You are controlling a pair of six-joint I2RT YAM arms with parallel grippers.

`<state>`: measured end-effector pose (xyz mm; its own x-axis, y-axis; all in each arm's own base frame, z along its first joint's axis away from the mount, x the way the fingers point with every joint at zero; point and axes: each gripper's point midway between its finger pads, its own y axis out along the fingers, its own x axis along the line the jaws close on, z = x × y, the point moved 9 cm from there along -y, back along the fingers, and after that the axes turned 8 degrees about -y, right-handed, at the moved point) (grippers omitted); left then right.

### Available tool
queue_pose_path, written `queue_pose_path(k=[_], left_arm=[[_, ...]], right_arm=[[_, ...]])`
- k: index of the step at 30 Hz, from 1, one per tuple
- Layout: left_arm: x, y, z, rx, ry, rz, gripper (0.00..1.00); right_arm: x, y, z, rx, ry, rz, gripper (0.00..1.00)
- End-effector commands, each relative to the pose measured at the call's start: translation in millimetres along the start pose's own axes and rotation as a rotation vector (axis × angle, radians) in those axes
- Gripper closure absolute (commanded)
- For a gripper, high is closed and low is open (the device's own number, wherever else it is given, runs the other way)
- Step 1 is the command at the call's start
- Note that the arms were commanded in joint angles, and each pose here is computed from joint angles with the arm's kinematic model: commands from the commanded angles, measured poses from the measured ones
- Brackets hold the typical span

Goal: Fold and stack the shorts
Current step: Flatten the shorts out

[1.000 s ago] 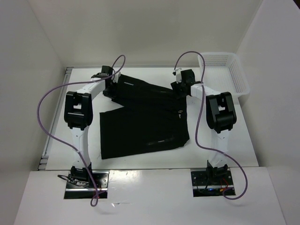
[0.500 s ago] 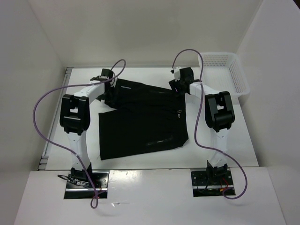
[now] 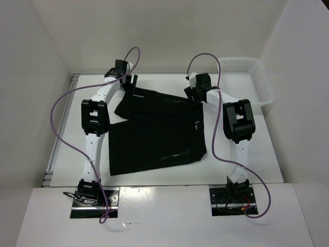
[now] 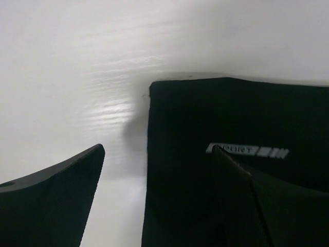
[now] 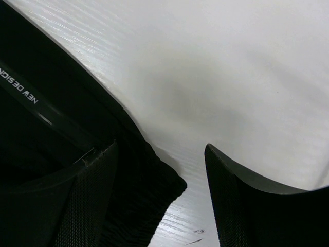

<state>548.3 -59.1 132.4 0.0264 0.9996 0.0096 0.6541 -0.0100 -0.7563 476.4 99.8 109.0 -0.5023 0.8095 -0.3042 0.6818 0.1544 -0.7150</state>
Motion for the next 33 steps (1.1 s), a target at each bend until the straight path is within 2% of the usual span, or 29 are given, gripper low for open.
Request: queue_pose_path(k=[1,5,9,12,13,16,17,22,33], left_arm=[[-3.5,23.6,3.1,0.016,0.002,0.04,0.08],[-5.1,51.2,9.1,0.014,0.001,0.04,0.07],[-7.5,61.6,8.3,0.002,0.001,0.061,0.07],[-17.0,64.9,13.8,0.028,0.008,0.114,0.15],[-25.0,64.2,14.4,0.031,0.015,0.152,0.26],[-29.7,65.9,22.6,0.07,0.013,0.209,0.43],[-36.5,64.7,24.6,0.081,0.021,0.224,0.57],[-43.0,62.6,22.4,0.073,0.028,0.243,1.0],[-40.6,5.6,-27.6,-0.055,0.031,0.234,1.0]], right_arm=[[-6.5,3.6,-15.9,-0.051,-0.024,0.046,0.27],[-3.5,4.5,-10.7,-0.037,-0.034,0.028,0.27],[1.0,6.4,1.8,0.001,-0.067,0.01,0.27],[4.8,6.9,12.4,0.039,-0.095,-0.01,0.27],[4.8,6.9,12.5,0.039,-0.095,-0.011,0.27],[12.4,4.4,15.0,0.046,-0.124,-0.109,0.27],[14.0,3.3,10.9,0.023,-0.151,-0.154,0.28],[19.5,-5.2,7.4,0.014,-0.188,-0.262,0.29],[3.2,-38.7,-5.1,-0.071,-0.123,-0.415,0.3]])
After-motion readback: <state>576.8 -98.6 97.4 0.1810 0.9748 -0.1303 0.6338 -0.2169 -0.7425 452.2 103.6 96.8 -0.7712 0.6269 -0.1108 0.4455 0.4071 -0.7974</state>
